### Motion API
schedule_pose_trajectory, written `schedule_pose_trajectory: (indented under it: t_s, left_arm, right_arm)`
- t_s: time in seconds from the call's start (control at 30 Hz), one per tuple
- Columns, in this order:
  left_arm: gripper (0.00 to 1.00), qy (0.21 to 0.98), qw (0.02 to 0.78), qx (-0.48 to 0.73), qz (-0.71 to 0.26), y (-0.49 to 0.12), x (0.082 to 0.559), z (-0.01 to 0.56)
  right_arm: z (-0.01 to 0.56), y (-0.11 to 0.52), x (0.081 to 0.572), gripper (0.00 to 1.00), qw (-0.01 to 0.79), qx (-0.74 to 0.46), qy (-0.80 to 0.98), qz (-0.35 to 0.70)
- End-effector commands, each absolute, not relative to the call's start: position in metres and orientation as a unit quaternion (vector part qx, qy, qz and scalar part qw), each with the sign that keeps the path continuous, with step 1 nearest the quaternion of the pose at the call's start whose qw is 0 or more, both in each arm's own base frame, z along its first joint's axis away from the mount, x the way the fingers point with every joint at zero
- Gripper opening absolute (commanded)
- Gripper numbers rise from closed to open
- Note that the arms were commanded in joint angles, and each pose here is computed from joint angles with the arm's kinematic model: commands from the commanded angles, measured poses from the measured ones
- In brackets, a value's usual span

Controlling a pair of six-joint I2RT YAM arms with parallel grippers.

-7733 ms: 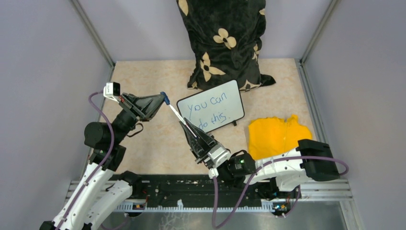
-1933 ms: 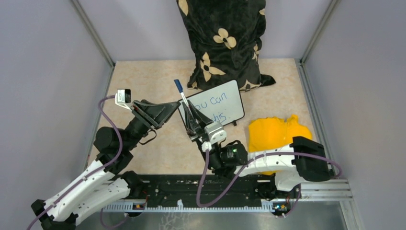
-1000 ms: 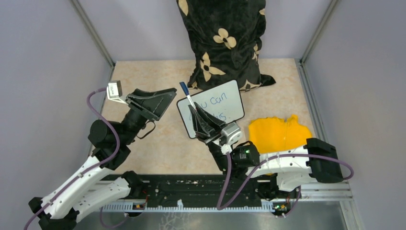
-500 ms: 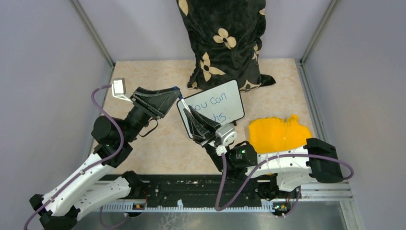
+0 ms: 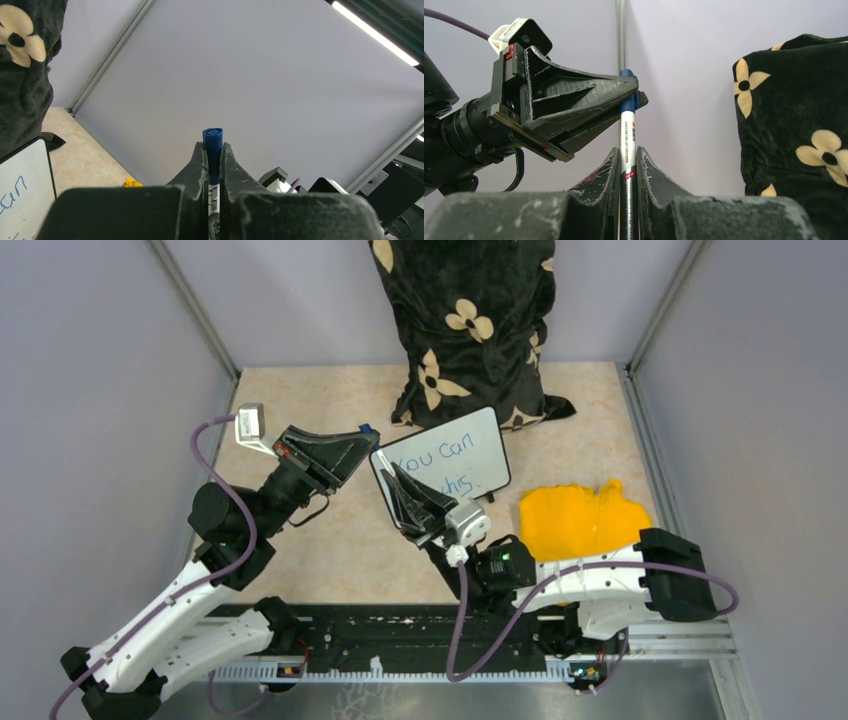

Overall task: Write a sentence on the whiteboard
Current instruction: Close the whiteboard marker at the center of the board.

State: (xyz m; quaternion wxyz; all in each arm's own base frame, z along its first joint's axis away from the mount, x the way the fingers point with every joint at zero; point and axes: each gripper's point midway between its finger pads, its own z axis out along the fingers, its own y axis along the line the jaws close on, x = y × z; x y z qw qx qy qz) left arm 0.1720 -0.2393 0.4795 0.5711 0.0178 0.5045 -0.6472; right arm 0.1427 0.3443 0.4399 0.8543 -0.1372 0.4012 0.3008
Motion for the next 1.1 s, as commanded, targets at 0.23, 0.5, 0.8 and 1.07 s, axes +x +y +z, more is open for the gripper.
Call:
schedule_pose_trajectory:
  t_s: [0.23,0.5,0.8,1.07]
  left_arm:
    - [0.00,0.566,0.461,0.073,-0.679,-0.276,0.155,0.428]
    - [0.03,0.571,0.461,0.064,-0.676,-0.272,0.154,0.420]
    - [0.63,0.530,0.539,0.010,-0.655,-0.235,0.160,0.449]
    - [0.60,0.521,0.558,0.023,-0.645,-0.231,0.158,0.461]
  right_arm:
    - [0.467,0.328,0.141,0.00,0.869,-0.094,0.378,0.305]
    - [0.471,0.324,0.140,0.00,0.872,-0.090,0.373,0.304]
    - [0.463,0.332,0.135,0.00,0.867,-0.109,0.376,0.310]
    - [0.457,0.341,0.130,0.00,0.860,-0.125,0.378,0.318]
